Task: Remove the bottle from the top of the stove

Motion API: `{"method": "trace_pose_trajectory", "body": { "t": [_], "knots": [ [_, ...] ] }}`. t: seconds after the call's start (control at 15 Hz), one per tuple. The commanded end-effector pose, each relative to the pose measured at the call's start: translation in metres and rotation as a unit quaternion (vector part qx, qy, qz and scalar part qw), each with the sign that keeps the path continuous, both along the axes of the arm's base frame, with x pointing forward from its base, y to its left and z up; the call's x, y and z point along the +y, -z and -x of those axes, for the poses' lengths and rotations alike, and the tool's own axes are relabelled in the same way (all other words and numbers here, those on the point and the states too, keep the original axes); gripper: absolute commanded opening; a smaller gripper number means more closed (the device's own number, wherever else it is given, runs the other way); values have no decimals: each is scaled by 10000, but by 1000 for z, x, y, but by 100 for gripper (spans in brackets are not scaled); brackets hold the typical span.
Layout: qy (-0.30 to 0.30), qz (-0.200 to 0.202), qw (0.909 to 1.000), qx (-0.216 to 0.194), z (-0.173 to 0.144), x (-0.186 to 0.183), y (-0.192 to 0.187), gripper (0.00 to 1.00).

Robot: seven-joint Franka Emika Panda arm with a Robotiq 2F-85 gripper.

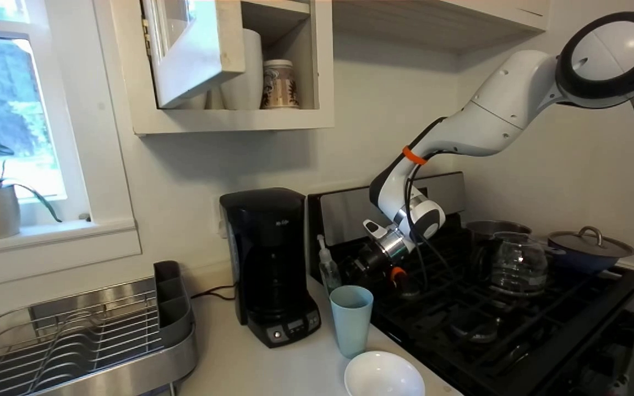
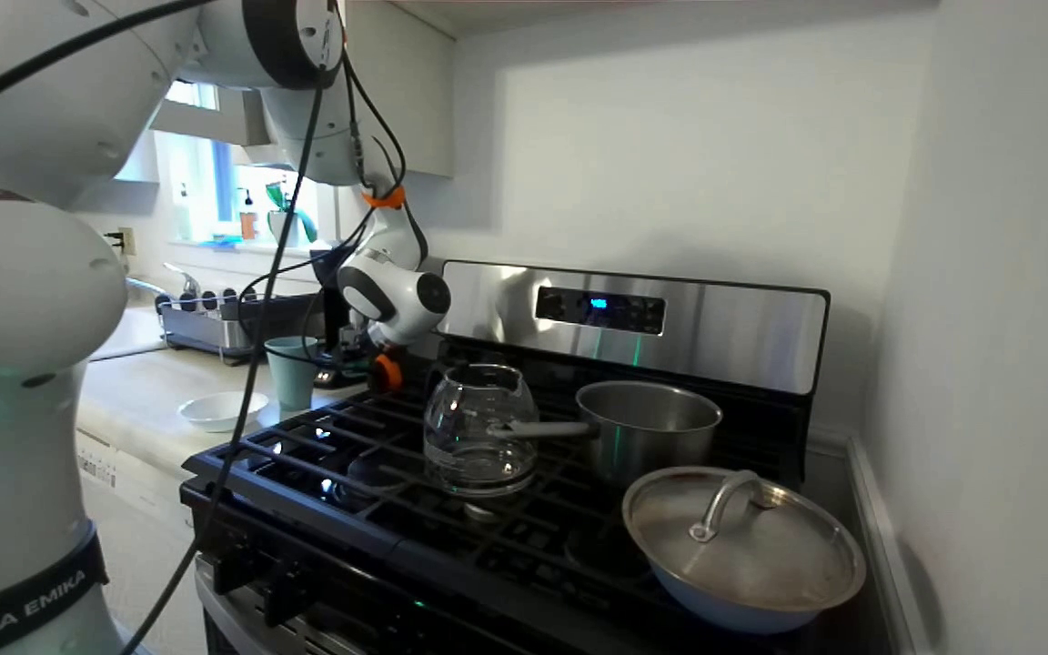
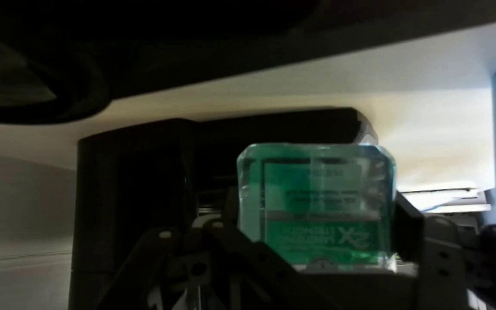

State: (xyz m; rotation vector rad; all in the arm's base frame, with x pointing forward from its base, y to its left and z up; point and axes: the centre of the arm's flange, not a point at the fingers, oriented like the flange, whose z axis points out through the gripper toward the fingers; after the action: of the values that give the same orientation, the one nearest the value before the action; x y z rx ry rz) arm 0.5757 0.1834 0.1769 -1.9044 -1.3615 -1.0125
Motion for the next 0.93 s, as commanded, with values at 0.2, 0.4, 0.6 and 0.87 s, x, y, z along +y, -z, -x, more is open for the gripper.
{"method": "trace_pose_trajectory", "body": {
  "t": [0.2,0.4,0.6,0.87],
  "knots": [
    [-36,386,9992,-59,-7,9,9,53],
    [-23,397,9992,-70,-7,9,9,96],
    [-7,386,9992,-86,-8,8,8,100],
    [7,358,9993,-81,-8,7,6,100]
  ]
}}
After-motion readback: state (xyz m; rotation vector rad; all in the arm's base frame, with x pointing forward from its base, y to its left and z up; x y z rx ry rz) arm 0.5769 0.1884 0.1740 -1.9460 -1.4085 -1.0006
